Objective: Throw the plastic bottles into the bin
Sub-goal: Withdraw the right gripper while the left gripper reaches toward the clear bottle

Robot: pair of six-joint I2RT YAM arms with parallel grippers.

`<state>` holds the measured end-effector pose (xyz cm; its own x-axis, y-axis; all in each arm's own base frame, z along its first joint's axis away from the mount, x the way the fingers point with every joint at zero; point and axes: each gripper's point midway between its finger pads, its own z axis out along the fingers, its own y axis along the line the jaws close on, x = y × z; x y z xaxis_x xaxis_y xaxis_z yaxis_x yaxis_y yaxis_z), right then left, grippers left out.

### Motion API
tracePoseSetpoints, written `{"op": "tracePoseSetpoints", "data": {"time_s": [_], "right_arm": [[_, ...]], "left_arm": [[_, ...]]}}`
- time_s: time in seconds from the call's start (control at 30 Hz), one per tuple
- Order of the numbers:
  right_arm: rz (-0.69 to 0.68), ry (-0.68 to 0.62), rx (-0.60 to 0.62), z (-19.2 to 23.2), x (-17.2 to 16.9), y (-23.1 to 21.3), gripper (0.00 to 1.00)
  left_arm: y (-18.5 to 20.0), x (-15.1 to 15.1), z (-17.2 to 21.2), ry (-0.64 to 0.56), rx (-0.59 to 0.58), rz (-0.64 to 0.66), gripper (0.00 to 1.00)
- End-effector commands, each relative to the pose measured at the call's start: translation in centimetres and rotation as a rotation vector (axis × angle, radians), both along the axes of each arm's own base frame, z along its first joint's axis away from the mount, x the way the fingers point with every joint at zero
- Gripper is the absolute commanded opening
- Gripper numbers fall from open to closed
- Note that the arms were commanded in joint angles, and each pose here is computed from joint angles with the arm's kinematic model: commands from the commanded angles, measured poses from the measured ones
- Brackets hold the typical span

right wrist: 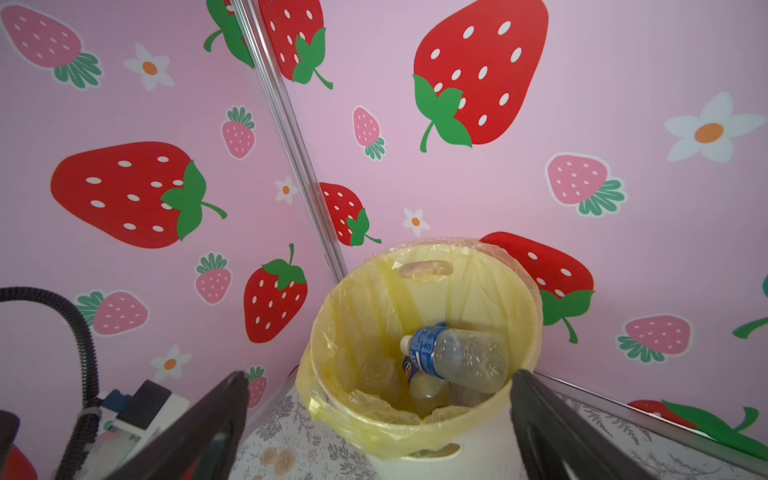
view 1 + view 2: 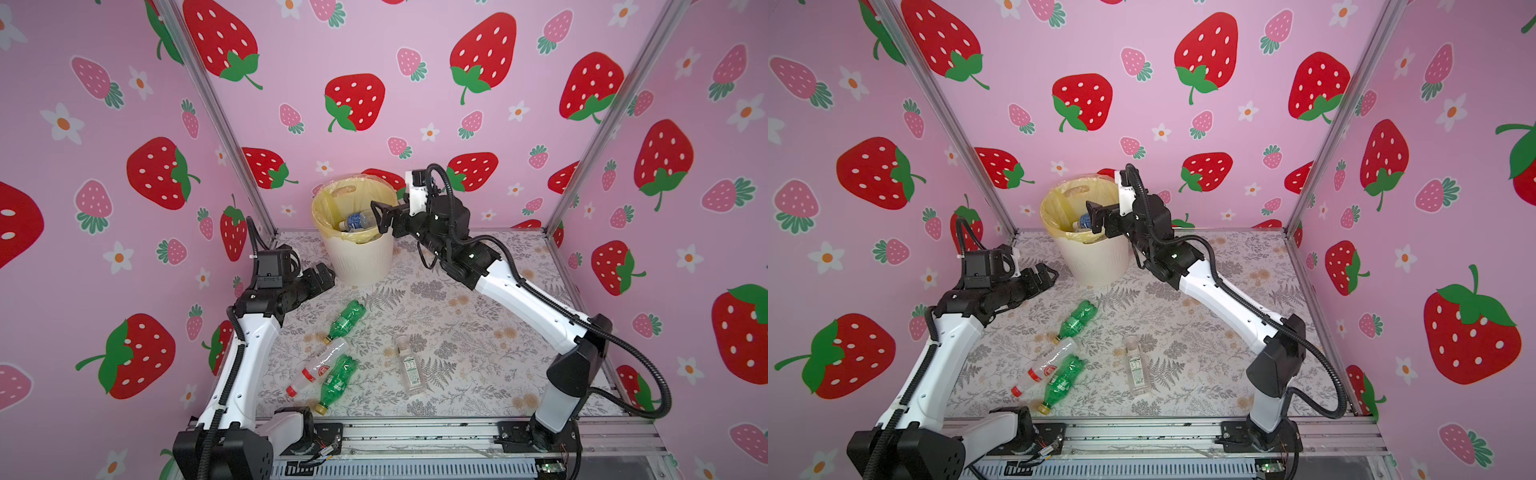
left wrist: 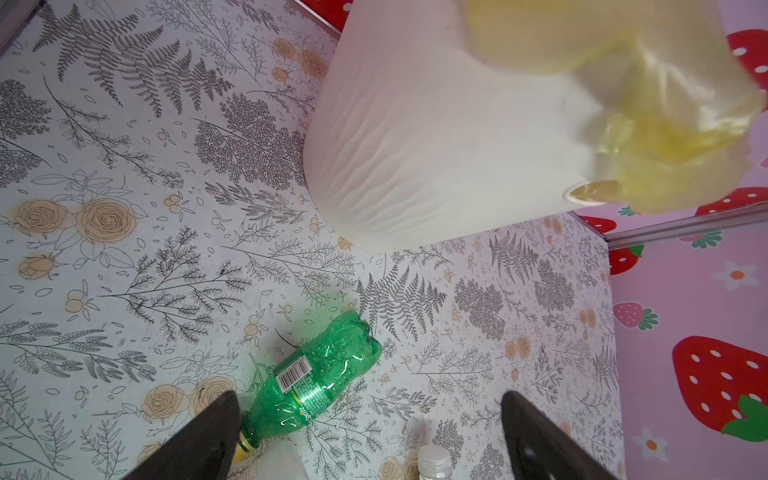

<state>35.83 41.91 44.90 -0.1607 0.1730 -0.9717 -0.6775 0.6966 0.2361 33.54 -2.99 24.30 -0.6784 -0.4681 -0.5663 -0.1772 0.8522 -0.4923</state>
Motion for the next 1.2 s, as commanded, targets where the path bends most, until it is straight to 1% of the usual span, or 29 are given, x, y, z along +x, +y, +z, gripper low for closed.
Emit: {"op": "tracePoseSetpoints", "data": {"time_s": [0.0,0.23,0.53,0.73,0.83,0.93,1.17], "right_arm": [[-0.027,0.015,0.007,-0.8,-0.6,-1.3,0.99],[-0.047,0.075,-0.028,-4.2,-2.6,-4.4,0.99],[-0.108,0.146,-0.075,-8.3,-4.7,-8.7,0.99],[-0.156,0.206,-0.119,-11.7,-5.8,-11.2,0.99],[-0.179,0.236,-0.139,-13.4,-6.2,-12.3,0.99],[-0.197,0.264,-0.155,-15.0,-6.7,-13.3,0.99],[-0.24,0.33,-0.16,-18.6,-7.6,-15.3,0.99]], "left_arm": [[0.1,-0.1,0.2,-0.013,-0.001,0.003,0.99],[0.2,0.0,-0.3,0.004,0.009,0.002,0.99],[0.1,0.2,-1.1,0.025,0.011,-0.001,0.99],[-1.0,-0.2,-1.4,0.022,-0.003,-0.009,0.99],[-1.5,-0.9,-1.9,0.023,-0.028,-0.003,0.99],[-1.7,-1.9,-2.0,0.032,-0.025,0.005,0.99],[-2.9,-3.8,-0.6,-0.015,-0.015,-0.005,0.99]]}}
